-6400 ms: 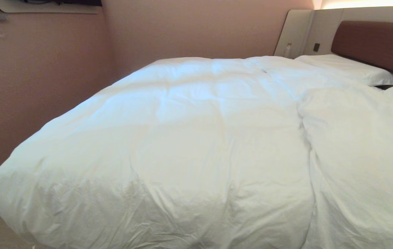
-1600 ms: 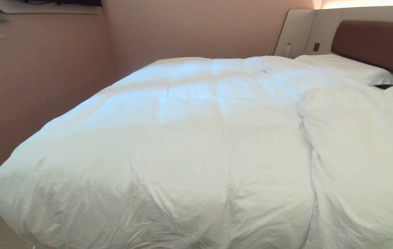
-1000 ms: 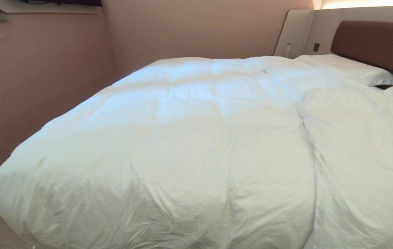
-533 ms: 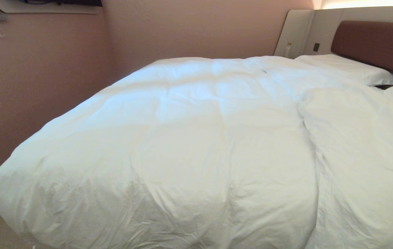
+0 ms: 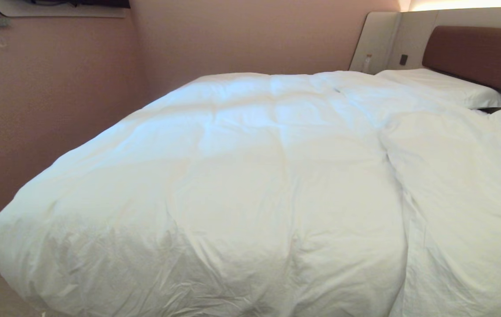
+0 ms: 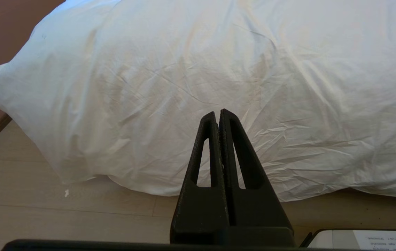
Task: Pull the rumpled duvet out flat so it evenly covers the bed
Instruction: Flatten the corners of the folded blanket
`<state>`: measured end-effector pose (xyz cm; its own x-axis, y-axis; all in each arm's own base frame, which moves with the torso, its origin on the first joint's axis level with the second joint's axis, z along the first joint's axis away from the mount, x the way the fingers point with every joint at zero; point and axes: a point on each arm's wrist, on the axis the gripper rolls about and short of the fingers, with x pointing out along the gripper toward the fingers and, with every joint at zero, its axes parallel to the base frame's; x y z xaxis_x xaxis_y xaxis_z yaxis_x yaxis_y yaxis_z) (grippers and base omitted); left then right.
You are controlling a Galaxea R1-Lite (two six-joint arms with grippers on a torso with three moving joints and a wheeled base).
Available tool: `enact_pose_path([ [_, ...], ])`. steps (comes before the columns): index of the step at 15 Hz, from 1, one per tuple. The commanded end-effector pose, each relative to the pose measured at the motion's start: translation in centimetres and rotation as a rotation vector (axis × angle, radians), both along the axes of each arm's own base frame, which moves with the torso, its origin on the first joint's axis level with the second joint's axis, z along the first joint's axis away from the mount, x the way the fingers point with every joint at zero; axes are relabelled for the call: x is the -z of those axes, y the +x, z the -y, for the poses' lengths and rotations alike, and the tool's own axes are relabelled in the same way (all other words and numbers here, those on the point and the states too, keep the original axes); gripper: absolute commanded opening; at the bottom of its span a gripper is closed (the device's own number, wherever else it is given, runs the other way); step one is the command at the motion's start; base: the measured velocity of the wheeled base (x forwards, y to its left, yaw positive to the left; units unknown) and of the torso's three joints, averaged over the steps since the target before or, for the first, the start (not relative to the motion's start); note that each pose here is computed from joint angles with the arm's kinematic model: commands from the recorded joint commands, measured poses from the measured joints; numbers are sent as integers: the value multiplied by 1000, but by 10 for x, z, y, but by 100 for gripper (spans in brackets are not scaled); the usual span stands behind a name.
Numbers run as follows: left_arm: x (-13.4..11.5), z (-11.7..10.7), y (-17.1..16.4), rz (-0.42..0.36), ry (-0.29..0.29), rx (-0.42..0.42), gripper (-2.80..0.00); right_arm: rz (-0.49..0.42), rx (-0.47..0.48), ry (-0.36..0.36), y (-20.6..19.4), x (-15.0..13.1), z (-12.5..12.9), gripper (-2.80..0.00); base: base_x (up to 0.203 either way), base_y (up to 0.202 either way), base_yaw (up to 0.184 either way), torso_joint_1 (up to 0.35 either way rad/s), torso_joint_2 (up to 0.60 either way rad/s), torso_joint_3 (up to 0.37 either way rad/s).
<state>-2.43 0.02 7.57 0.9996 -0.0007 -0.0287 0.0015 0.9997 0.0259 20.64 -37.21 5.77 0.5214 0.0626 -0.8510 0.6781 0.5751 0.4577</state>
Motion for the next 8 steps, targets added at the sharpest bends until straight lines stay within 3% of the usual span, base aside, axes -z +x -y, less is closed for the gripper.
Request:
enact_pose_path([
  [1,0,0,0,0,0,0,-280,14,18,-11,-11,-10,1,-280,0,0,0,0,0,0],
  [5,0,0,0,0,0,1,-280,42,58,-48,-66,-35,6,-280,0,0,0,0,0,0],
  [8,0,0,0,0,0,-1,-280,10,51,-4,-112,-47,2,-280,0,0,0,0,0,0],
])
